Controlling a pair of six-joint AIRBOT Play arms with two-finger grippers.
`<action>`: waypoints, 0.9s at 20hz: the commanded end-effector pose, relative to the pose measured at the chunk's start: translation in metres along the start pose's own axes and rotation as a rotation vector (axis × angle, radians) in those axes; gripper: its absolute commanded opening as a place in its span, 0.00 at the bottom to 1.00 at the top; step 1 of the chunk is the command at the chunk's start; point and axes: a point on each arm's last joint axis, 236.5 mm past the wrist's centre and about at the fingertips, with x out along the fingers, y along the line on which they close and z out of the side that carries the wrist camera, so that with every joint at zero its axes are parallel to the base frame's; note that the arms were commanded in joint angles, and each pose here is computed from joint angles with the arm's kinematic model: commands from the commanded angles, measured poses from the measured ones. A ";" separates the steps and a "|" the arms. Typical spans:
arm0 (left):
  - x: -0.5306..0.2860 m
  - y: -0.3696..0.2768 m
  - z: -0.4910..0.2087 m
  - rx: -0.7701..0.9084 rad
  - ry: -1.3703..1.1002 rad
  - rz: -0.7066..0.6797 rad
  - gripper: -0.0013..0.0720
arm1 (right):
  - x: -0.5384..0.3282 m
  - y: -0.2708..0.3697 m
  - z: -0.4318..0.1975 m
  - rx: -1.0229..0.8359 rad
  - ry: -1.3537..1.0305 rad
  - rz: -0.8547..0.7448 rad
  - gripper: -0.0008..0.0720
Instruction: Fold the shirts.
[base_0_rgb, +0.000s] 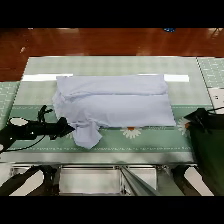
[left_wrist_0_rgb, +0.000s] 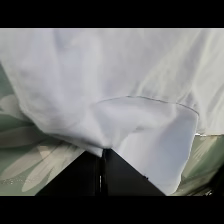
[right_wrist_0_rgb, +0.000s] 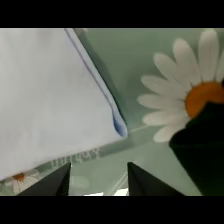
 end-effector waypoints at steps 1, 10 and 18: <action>-0.001 -0.005 0.000 0.012 0.008 -0.012 0.04 | 0.019 -0.024 -0.039 0.031 0.169 -0.086 0.58; -0.001 -0.006 -0.001 0.012 0.013 -0.016 0.04 | 0.055 -0.006 -0.030 0.080 0.216 0.023 0.58; -0.001 -0.006 -0.001 0.012 0.013 -0.016 0.04 | 0.084 0.004 0.001 0.155 0.134 0.087 0.58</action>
